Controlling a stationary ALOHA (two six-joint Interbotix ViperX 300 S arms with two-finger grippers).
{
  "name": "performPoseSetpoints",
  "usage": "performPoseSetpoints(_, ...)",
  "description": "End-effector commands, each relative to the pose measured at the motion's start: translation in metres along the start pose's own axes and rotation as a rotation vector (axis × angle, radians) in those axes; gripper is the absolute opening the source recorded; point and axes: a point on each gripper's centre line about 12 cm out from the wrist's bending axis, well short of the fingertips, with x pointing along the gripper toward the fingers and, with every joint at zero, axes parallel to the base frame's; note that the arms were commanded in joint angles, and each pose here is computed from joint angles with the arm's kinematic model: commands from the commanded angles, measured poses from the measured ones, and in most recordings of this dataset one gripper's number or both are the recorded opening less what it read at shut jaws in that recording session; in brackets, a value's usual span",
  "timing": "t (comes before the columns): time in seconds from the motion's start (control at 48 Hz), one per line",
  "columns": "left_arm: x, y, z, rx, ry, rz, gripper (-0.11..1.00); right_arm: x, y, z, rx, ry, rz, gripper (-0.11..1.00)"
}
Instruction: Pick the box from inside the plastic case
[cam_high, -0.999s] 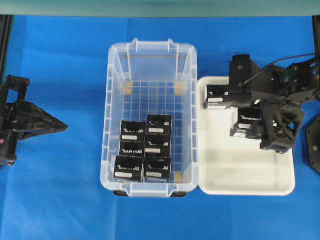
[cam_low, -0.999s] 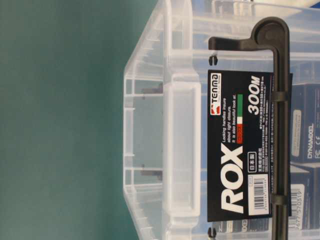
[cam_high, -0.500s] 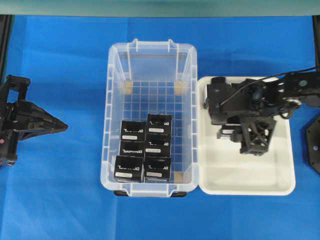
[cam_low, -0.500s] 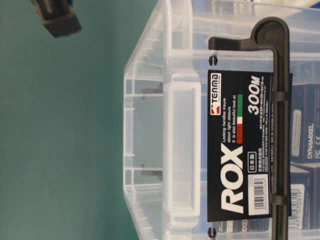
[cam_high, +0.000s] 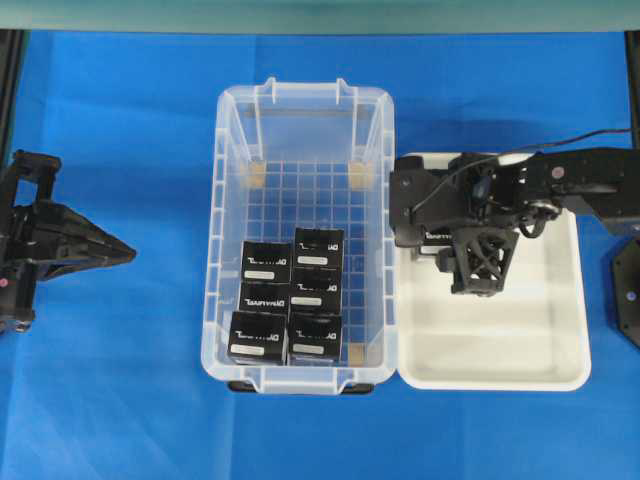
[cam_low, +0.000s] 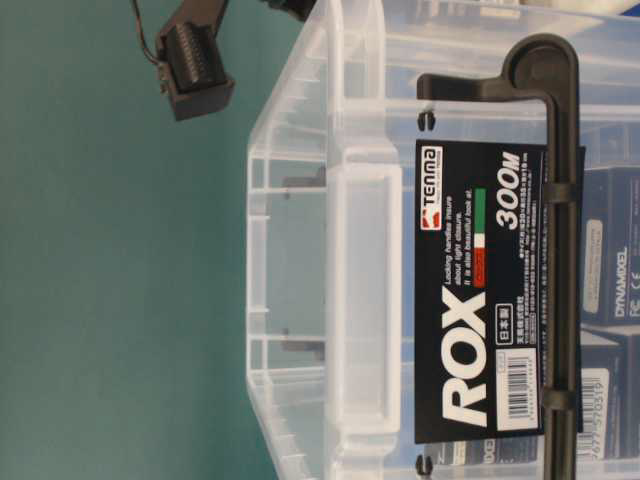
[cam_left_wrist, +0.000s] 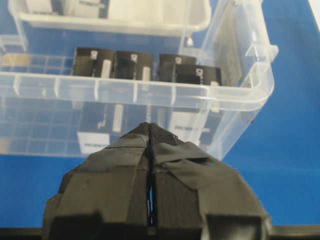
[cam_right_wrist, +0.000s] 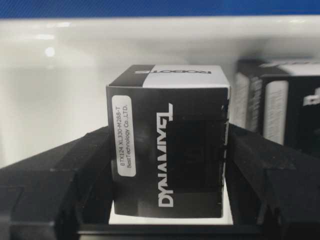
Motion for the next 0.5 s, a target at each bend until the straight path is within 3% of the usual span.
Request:
performPoseSetpoints(0.0, 0.0, -0.001, 0.008, 0.001, -0.017, -0.002, -0.05, 0.001, -0.002, 0.003, -0.001, -0.018, -0.006, 0.64)
performPoseSetpoints(0.479, 0.0, 0.0, 0.008, 0.002, -0.017, 0.0, -0.05, 0.015, -0.001, -0.003, -0.002, 0.026, 0.002, 0.64)
